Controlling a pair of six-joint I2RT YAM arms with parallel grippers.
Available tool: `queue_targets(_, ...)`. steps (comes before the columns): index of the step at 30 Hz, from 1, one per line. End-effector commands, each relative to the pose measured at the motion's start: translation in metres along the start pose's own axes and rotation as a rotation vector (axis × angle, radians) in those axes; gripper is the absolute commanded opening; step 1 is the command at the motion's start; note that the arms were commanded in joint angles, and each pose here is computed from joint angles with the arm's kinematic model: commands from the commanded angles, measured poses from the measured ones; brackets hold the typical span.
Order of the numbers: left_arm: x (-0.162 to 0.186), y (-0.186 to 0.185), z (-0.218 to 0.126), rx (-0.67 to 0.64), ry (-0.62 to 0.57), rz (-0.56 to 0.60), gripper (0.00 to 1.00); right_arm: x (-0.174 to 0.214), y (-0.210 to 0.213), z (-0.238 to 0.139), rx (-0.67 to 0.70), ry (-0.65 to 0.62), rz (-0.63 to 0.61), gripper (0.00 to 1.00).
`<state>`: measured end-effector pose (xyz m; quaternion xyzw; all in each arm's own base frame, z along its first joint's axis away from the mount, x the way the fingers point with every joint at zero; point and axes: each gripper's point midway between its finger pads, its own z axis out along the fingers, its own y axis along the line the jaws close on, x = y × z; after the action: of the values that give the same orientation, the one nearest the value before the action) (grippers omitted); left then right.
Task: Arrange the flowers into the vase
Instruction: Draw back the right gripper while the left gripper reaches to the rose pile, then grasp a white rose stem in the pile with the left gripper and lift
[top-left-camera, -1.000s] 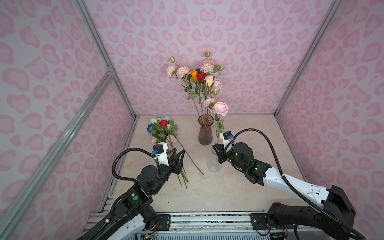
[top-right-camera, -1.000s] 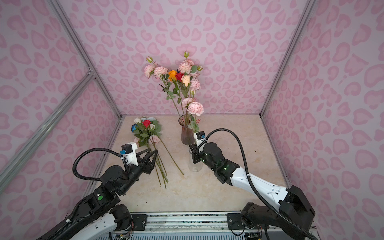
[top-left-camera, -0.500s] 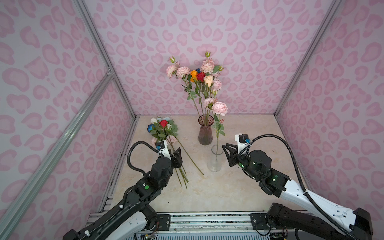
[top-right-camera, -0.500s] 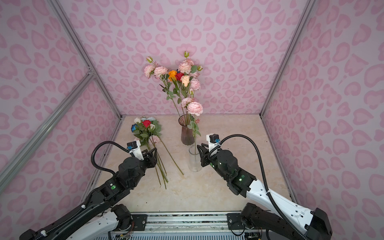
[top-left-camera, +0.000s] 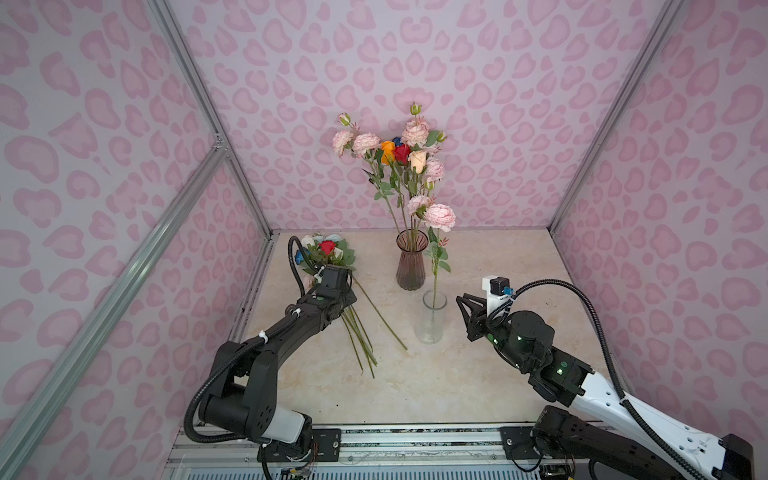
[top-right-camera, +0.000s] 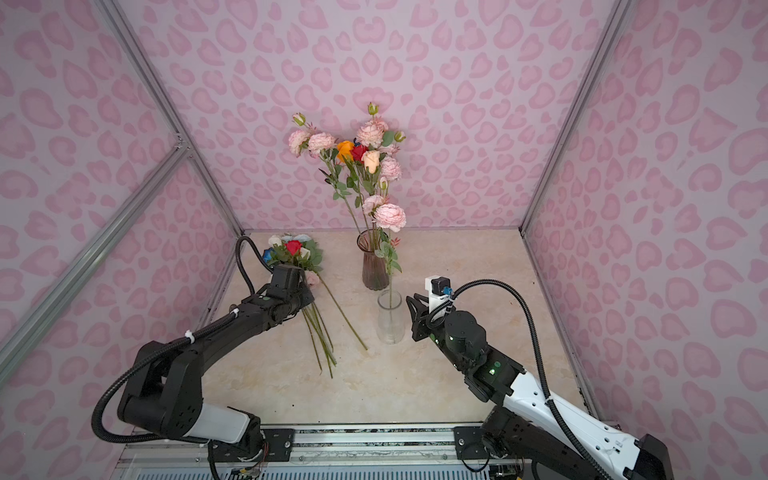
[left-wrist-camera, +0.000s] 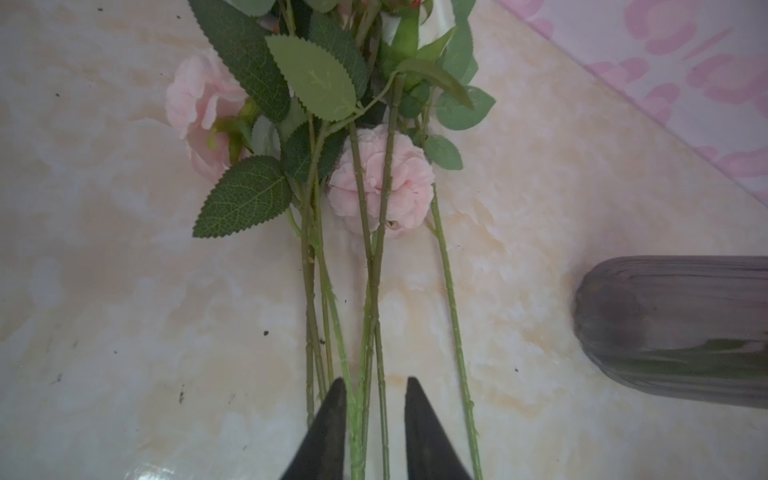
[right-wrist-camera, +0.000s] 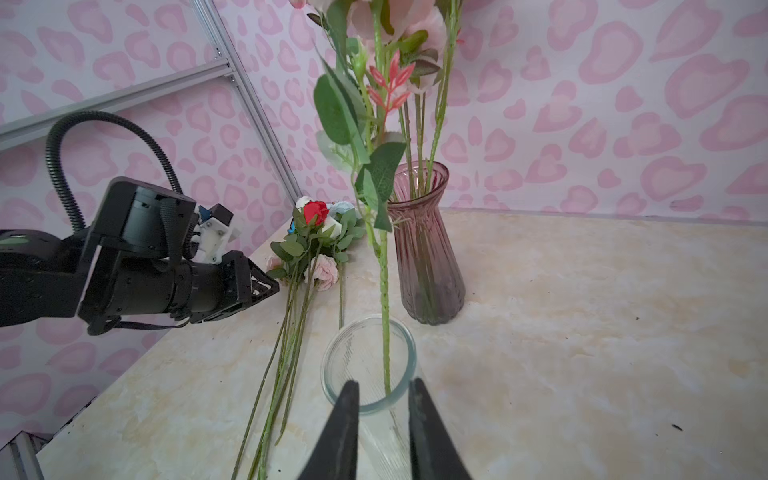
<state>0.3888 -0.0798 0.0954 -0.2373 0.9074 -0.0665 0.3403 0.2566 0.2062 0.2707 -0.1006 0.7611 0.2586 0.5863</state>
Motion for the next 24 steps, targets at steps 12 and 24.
queue_targets(12,-0.023,-0.008,0.063,-0.139,0.064,0.150,0.23,0.012,-0.008,0.006,0.008,-0.004,0.048,0.23)
queue_targets(24,-0.017,-0.008,0.084,-0.157,0.089,0.213,0.17,0.019,-0.009,0.015,0.005,0.018,0.057,0.23)
